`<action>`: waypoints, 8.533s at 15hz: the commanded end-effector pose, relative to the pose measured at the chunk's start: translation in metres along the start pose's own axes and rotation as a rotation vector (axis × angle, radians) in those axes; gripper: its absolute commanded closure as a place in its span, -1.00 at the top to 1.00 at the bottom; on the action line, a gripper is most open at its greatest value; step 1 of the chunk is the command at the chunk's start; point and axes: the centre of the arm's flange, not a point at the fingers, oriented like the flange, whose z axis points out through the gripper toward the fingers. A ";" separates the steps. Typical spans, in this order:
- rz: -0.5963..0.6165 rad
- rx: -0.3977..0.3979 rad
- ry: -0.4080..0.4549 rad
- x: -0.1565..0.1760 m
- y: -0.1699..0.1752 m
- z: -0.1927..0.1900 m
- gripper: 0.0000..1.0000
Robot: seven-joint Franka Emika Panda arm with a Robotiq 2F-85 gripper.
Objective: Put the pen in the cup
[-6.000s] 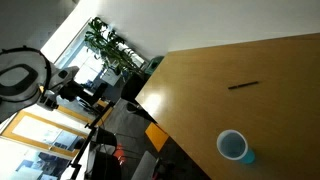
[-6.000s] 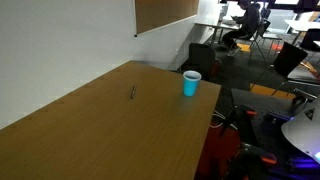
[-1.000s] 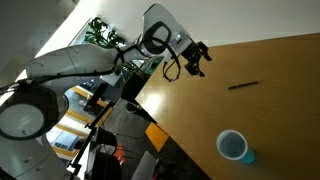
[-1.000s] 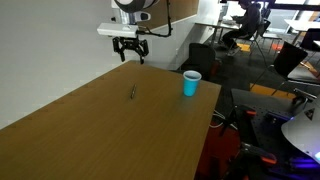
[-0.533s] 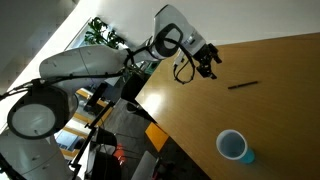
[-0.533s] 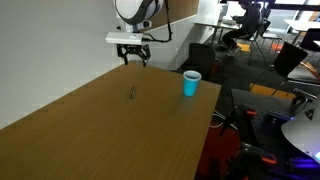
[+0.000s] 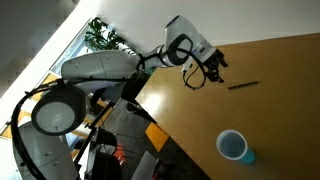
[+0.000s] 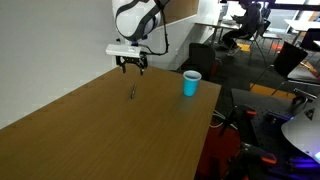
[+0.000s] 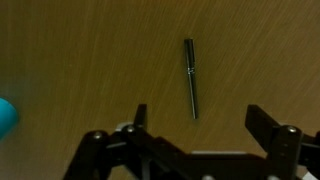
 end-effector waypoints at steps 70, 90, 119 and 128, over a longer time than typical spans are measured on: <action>0.365 -0.256 -0.005 0.009 -0.014 0.030 -0.94; 0.653 -0.590 0.576 0.034 0.015 -0.045 -0.94; 0.839 -0.754 0.761 0.014 0.100 -0.028 -0.94; 0.810 -0.776 0.827 0.011 0.130 -0.037 -0.94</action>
